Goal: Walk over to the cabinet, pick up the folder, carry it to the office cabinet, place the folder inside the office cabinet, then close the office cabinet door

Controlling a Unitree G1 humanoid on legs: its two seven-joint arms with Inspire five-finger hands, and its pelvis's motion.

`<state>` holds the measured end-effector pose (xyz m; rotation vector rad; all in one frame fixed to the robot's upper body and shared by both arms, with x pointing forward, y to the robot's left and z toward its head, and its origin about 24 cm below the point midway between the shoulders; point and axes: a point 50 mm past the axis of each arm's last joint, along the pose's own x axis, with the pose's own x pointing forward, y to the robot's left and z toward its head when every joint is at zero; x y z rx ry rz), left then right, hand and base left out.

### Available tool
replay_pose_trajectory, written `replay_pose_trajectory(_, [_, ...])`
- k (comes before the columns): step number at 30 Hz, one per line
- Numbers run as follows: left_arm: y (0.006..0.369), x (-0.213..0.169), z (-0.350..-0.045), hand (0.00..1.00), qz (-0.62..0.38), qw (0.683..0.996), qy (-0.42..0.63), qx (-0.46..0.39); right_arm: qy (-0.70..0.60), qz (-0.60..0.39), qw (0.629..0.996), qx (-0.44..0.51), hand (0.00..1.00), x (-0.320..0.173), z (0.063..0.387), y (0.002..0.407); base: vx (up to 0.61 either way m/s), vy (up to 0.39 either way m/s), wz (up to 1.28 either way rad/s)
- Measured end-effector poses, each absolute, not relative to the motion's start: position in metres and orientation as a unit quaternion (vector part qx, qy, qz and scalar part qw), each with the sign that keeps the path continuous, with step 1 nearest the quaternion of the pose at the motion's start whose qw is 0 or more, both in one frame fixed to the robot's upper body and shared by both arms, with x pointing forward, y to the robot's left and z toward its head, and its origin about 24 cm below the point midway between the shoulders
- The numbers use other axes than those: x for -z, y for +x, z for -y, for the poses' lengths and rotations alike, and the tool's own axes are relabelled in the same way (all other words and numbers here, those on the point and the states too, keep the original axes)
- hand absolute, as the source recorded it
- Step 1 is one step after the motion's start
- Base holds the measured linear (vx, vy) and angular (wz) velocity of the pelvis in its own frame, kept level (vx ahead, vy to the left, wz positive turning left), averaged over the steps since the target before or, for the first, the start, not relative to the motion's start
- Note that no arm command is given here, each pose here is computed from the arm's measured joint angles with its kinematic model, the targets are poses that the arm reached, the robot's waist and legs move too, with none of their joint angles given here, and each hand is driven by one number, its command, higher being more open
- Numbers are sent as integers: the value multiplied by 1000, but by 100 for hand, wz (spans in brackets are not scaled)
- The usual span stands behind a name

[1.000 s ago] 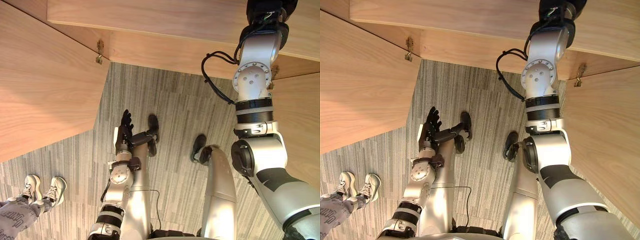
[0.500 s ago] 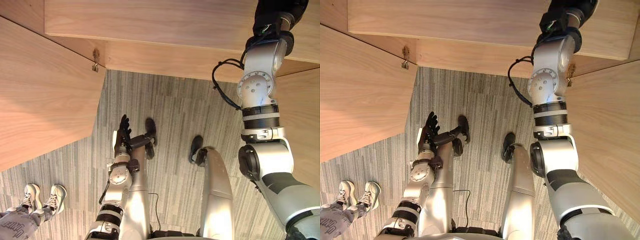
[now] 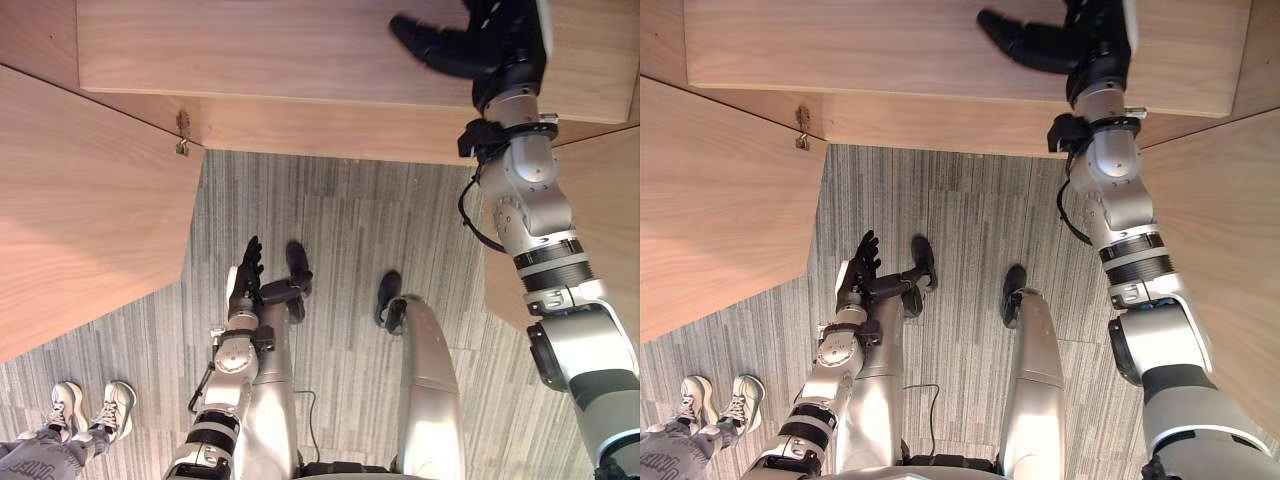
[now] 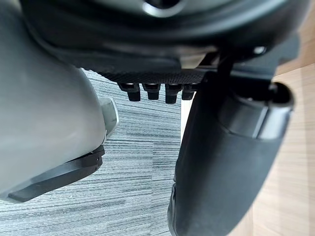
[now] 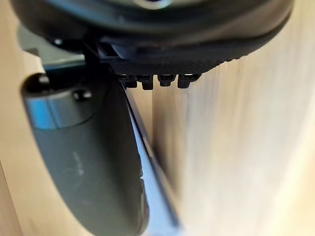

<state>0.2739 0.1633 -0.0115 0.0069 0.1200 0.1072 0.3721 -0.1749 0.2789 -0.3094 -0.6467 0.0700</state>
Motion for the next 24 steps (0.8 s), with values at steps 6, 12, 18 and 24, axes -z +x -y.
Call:
replay_pose_trajectory(6, [272,16,-166,100,-69,997,9,-44,-319,293,901,-9,0,-276,185,377,4,-12,2])
replay_pose_trajectory(12, [272,18,-167,100,-74,997,14,-35,-374,257,889,-55,0,-264,179,380,2,-30,3])
replay_pose_trajectory(18, [272,18,-167,100,-74,997,14,-24,-377,240,890,-93,0,-257,173,380,-16,-34,2])
replay_pose_trajectory(24, [272,19,-167,100,-76,997,14,-25,-343,249,902,-85,0,-255,166,381,-19,-26,-1])
